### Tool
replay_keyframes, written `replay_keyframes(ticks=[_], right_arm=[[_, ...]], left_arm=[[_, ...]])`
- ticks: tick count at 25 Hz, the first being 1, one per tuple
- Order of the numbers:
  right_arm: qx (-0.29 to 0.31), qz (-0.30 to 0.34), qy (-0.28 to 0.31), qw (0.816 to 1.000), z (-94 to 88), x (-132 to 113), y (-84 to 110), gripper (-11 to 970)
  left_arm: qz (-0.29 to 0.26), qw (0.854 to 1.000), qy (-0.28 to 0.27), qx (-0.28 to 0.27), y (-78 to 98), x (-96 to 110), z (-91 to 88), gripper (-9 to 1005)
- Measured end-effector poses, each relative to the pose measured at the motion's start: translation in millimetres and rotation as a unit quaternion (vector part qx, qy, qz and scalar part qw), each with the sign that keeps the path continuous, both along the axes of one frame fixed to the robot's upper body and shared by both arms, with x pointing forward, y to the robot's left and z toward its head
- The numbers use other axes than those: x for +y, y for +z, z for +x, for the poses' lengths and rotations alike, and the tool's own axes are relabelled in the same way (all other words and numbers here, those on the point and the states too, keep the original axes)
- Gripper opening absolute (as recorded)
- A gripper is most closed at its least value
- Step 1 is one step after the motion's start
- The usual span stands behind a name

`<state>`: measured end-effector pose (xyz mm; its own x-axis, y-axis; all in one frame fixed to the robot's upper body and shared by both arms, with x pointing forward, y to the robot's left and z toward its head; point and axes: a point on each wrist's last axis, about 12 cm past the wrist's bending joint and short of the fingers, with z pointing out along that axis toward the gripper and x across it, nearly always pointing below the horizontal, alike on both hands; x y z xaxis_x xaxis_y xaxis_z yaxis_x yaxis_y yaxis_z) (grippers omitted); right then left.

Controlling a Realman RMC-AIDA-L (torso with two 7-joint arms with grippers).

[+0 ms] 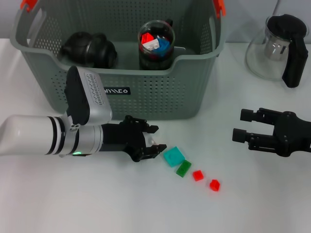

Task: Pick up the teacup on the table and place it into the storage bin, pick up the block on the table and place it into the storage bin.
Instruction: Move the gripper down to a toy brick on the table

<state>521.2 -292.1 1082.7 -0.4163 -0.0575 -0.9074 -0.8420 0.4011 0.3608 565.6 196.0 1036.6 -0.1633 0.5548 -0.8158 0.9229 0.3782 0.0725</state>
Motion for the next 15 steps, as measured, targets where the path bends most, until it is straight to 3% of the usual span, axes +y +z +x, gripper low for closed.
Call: replay_keyframes(ticks=[15], right_arm=[[-0.003,-0.001,0.001,1.0,2.4,0.6,1.7,822]], left_arm=[[0.007,1.0,0.019,-0.004,-2.1,0.3,3.7,459]])
